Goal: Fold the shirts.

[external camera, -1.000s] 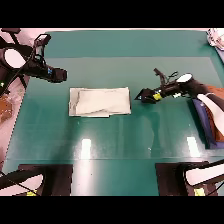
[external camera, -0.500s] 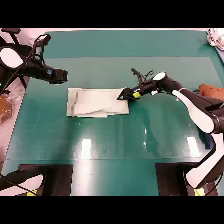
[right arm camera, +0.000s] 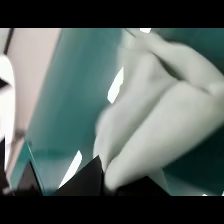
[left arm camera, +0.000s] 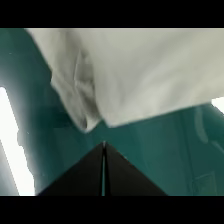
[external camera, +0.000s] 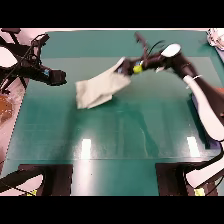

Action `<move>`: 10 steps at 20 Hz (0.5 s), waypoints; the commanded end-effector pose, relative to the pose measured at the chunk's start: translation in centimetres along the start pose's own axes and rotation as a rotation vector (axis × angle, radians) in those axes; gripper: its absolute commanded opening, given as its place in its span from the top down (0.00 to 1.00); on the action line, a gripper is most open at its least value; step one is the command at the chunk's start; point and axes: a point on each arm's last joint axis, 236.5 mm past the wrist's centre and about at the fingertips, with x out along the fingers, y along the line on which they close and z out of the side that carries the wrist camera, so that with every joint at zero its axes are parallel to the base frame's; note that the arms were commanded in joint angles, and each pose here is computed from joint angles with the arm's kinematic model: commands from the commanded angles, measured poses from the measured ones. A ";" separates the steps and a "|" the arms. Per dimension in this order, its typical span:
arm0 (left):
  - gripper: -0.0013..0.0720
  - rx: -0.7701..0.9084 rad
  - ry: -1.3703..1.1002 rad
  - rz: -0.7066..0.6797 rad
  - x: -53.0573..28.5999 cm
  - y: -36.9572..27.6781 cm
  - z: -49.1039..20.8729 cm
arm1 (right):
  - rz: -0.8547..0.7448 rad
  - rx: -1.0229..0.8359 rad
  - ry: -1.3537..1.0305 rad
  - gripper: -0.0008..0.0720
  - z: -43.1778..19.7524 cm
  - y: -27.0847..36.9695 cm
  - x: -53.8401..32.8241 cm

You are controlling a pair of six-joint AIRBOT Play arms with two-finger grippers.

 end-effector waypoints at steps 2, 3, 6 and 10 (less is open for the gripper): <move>0.95 -0.029 0.049 -0.095 -0.3 -2.3 -1.2 | -0.037 0.030 -0.379 0.97 11.5 3.1 -12.1; 0.95 -0.036 0.058 -0.117 -0.4 -2.8 -1.4 | -0.056 0.043 -0.471 0.97 13.7 2.6 -15.6; 0.95 -0.051 0.094 -0.174 -0.6 -4.2 -2.1 | -0.139 0.083 -0.764 0.97 18.9 -0.7 -27.1; 0.95 -0.080 0.142 -0.221 -1.0 -5.4 -3.1 | -0.255 0.302 -0.988 0.97 18.0 -9.6 -40.7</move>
